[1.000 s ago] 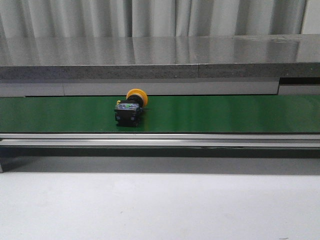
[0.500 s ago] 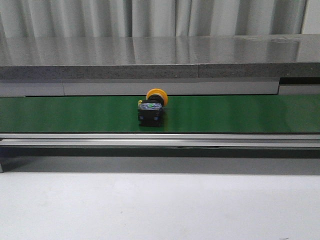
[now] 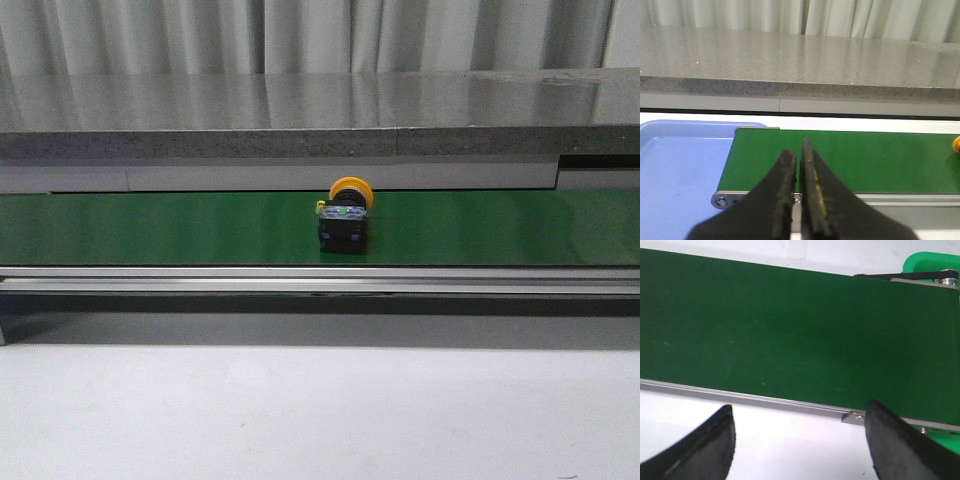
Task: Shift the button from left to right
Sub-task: 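Lower the right gripper onto the button on the belt and grasp it, then lift the held button off the belt toward the green tray, then lower the button into the green tray and open the right gripper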
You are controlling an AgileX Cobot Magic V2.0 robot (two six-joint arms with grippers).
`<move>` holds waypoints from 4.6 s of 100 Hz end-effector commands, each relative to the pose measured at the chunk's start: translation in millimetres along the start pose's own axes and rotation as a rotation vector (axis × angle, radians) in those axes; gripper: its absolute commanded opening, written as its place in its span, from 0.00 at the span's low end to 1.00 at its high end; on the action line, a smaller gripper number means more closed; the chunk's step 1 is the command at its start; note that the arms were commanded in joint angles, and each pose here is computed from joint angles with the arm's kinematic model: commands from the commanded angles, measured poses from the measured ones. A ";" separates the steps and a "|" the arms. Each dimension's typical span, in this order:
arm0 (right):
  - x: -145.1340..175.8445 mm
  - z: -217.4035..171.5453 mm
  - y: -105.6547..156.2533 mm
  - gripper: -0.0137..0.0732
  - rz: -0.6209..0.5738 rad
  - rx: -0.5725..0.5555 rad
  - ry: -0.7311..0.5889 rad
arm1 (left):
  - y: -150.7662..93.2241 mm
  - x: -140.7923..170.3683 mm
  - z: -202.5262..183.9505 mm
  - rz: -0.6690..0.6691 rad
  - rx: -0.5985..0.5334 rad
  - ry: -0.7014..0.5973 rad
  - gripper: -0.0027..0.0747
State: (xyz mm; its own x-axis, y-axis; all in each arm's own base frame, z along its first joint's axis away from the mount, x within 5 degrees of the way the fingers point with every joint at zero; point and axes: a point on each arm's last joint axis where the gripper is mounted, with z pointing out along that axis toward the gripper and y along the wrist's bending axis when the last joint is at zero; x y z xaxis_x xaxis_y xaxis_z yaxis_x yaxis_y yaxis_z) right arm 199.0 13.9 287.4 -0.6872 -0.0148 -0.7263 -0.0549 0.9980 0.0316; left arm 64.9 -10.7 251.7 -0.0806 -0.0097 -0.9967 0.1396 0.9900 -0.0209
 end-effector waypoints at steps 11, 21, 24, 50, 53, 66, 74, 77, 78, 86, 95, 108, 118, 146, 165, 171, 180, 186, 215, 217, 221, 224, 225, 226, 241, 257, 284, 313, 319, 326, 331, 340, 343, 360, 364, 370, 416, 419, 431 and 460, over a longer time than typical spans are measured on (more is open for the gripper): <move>-17.1 -8.4 3.8 0.79 0.070 -0.042 -0.106 | 1.1 -16.5 -1.2 -0.009 -0.012 -0.100 0.04; -18.0 -5.6 6.4 0.79 0.098 -0.064 -0.103 | 1.1 -16.5 -1.2 -0.009 -0.012 -0.100 0.04; -18.3 -3.1 7.7 0.79 0.107 -0.073 -0.100 | 1.1 -16.5 -1.2 -0.009 -0.012 -0.100 0.04; -35.6 19.5 33.4 0.79 0.076 -0.158 -0.063 | 1.2 -16.4 -1.2 -0.009 -0.012 -0.099 0.04; -38.8 23.6 37.8 0.79 0.066 -0.169 -0.058 | 1.2 -16.4 -1.2 -0.009 -0.012 -0.099 0.04; -48.4 40.8 57.9 0.79 0.024 -0.212 -0.039 | 1.2 -16.4 -1.2 -0.009 -0.012 -0.099 0.04; -52.3 53.2 69.5 0.79 0.002 -0.232 -0.020 | 1.2 -16.4 -1.2 -0.009 -0.012 -0.099 0.04; -53.6 56.9 73.5 0.79 -0.005 -0.239 -0.017 | 1.2 -16.4 -1.2 -0.009 -0.012 -0.099 0.04; -53.8 57.7 75.4 0.79 -0.009 -0.243 -0.016 | 1.2 -16.4 -1.2 -0.009 -0.012 -0.099 0.04; -57.7 68.1 86.0 0.79 -0.026 -0.259 -0.001 | 1.2 -16.4 -1.2 -0.009 -0.012 -0.099 0.04; -61.7 77.5 96.9 0.79 -0.042 -0.276 -0.002 | 1.2 -16.4 -1.2 -0.009 -0.012 -0.099 0.04; -65.2 91.3 104.4 0.79 -0.049 -0.280 0.003 | 1.2 -16.4 -1.2 -0.009 -0.012 -0.099 0.04; -64.2 103.4 107.0 0.79 -0.052 -0.275 0.029 | 1.2 -16.4 -1.2 -0.009 -0.012 -0.099 0.04; -52.0 129.7 109.7 0.75 -0.059 -0.258 0.107 | 1.2 -16.4 -1.2 -0.009 -0.012 -0.099 0.04; -48.5 130.5 109.6 0.38 -0.063 -0.256 0.141 | 1.2 -16.4 -1.2 -0.009 -0.012 -0.099 0.04; -49.0 129.0 109.4 0.31 -0.063 -0.257 0.141 | 1.2 -16.4 -1.2 -0.009 -0.012 -0.099 0.04; -50.9 123.4 108.4 0.30 -0.064 -0.260 0.137 | 1.2 -16.4 -1.2 -0.009 -0.012 -0.099 0.04; -53.8 116.9 105.4 0.30 -0.059 -0.259 0.130 | 1.2 -16.4 -1.2 -0.009 -0.012 -0.099 0.04; -85.6 77.9 53.1 0.30 -0.123 -0.107 0.149 | 1.2 -16.4 -1.2 -0.009 -0.012 -0.099 0.04; -86.9 75.8 49.0 0.30 -0.124 -0.094 0.156 | 1.2 -16.4 -1.2 -0.009 -0.012 -0.099 0.04; -92.5 70.9 36.8 0.30 -0.120 -0.057 0.153 | 1.2 -16.4 -1.2 -0.009 -0.012 -0.099 0.04; -95.5 67.9 26.5 0.30 -0.112 -0.026 0.155 | 1.2 -16.4 -1.2 -0.009 -0.012 -0.099 0.04; -97.0 66.6 24.4 0.30 -0.110 -0.020 0.153 | 1.2 -16.4 -1.2 -0.009 -0.012 -0.099 0.04; -97.7 65.9 22.1 0.30 -0.112 -0.011 0.152 | 1.2 -16.4 -1.2 -0.009 -0.012 -0.099 0.04; -106.2 56.5 -23.7 0.30 -0.071 0.119 0.149 | 1.2 -16.4 -1.2 -0.009 -0.012 -0.099 0.04; -104.5 51.3 -67.3 0.30 -0.017 0.214 0.144 | 1.2 -16.4 -1.2 -0.009 -0.012 -0.099 0.04; -97.4 44.4 -134.1 0.30 0.073 0.359 0.097 | 1.2 -16.4 -1.2 -0.009 -0.012 -0.099 0.04; -73.3 76.9 -180.6 0.30 0.115 0.365 0.179 | 1.2 -16.4 -1.2 -0.009 -0.012 -0.099 0.04; -67.0 85.9 -186.2 0.30 0.106 0.337 0.205 | 1.2 -16.4 -1.2 -0.009 -0.012 -0.099 0.04; -59.7 96.5 -190.6 0.30 0.087 0.298 0.240 | 1.2 -16.4 -1.2 -0.009 -0.012 -0.099 0.04; -55.2 102.5 -193.2 0.30 0.070 0.276 0.260 | 1.2 -16.4 -1.2 -0.009 -0.012 -0.099 0.04; -48.2 111.7 -197.5 0.30 0.046 0.256 0.294 | 1.2 -16.4 -1.2 -0.009 -0.012 -0.099 0.04; -46.3 114.7 -198.2 0.30 0.036 0.250 0.303 | 1.2 -16.4 -1.2 -0.009 -0.012 -0.099 0.04; -38.7 127.6 -200.4 0.30 -0.002 0.216 0.344 | 1.2 -16.4 -1.2 -0.009 -0.012 -0.099 0.04; -38.4 130.2 -201.5 0.30 -0.001 0.216 0.345 | 1.2 -16.4 -1.2 -0.009 -0.012 -0.099 0.04; -38.9 132.2 -202.6 0.30 -0.001 0.215 0.347 | 1.2 -16.4 -1.2 -0.009 -0.012 -0.099 0.04; -42.4 138.1 -207.7 0.44 -0.009 0.238 0.312 | 1.2 -16.4 -1.2 -0.009 -0.012 -0.099 0.04; -42.5 138.1 -207.7 0.45 -0.009 0.239 0.311 | 1.2 -16.4 -1.2 -0.009 -0.012 -0.099 0.04; -42.8 138.2 -207.9 0.50 -0.009 0.241 0.307 | 1.2 -16.4 -1.2 -0.009 -0.012 -0.099 0.04; -42.8 138.2 -207.9 0.55 -0.009 0.241 0.307 | 1.2 -16.4 -1.2 -0.009 -0.012 -0.099 0.04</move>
State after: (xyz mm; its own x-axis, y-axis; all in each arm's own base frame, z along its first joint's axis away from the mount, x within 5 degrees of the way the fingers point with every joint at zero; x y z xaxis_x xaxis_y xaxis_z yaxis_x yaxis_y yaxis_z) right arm 337.2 -179.6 188.4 -0.9187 0.0132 -0.3947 0.0636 0.9913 -0.1149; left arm 64.9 -10.7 251.7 -0.0806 -0.0097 -0.9967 0.1396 0.9900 -0.0209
